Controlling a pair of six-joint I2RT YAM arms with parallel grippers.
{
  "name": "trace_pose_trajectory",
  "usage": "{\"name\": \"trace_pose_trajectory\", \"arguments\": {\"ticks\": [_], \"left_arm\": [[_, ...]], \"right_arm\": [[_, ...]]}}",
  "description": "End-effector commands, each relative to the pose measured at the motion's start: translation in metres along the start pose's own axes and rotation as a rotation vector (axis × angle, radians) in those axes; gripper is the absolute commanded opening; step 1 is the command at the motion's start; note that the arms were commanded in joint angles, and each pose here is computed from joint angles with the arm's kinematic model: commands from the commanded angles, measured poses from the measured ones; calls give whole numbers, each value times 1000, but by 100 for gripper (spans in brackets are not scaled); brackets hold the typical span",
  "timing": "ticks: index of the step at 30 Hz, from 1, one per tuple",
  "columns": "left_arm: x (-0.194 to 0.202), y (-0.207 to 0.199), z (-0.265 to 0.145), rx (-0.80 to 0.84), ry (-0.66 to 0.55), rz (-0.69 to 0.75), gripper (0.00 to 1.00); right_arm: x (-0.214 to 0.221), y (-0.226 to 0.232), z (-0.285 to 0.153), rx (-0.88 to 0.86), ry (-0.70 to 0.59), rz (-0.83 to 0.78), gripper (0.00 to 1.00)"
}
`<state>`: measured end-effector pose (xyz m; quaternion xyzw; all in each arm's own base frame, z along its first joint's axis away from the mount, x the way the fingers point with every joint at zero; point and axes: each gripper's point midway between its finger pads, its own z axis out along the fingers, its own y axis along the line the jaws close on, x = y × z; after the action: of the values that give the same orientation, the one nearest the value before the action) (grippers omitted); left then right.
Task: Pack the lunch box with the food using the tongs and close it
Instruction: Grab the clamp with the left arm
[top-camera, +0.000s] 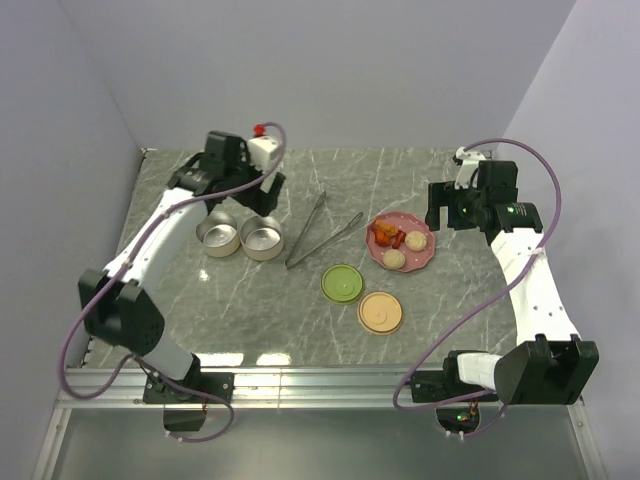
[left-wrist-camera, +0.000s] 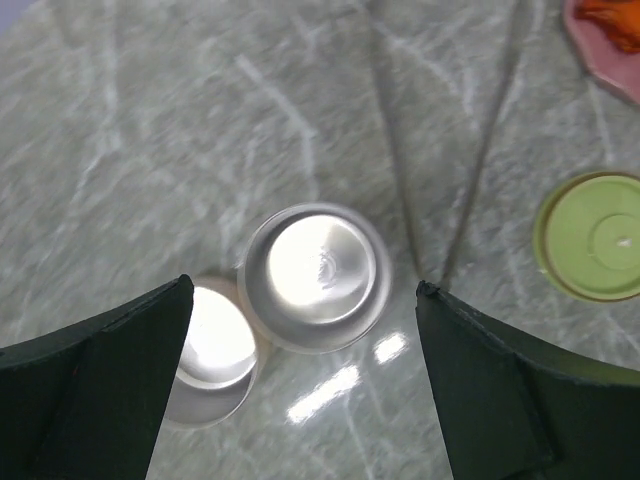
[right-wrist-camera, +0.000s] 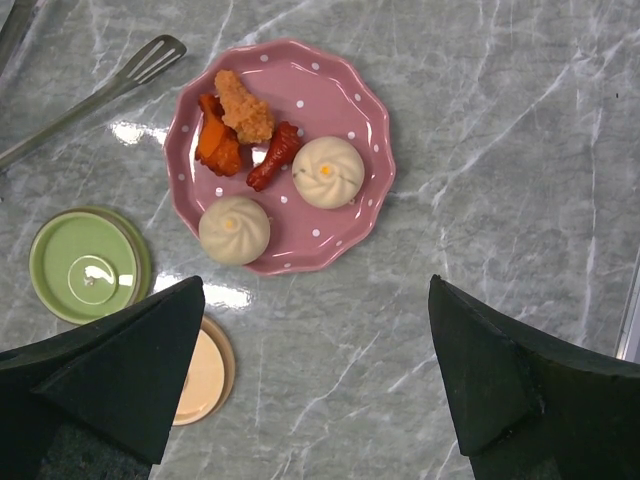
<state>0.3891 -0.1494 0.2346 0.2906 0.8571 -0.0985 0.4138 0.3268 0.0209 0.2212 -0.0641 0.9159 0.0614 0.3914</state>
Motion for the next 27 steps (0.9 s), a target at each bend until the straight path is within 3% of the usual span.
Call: {"name": "trace_pose_trajectory", "arguments": {"ticks": [1, 6, 13, 27], "left_arm": [[-24, -31, 18, 86, -11, 29, 99], [-27, -73, 61, 169, 56, 49, 99], [7, -106, 117, 236, 221, 42, 99], [74, -122, 143, 339, 425, 46, 99]], "right_arm": [[-7, -2, -2, 0, -11, -4, 100], [-6, -3, 0, 4, 0, -6, 100], [-1, -2, 4, -7, 17, -3, 100], [3, -2, 6, -5, 27, -2, 100]]}}
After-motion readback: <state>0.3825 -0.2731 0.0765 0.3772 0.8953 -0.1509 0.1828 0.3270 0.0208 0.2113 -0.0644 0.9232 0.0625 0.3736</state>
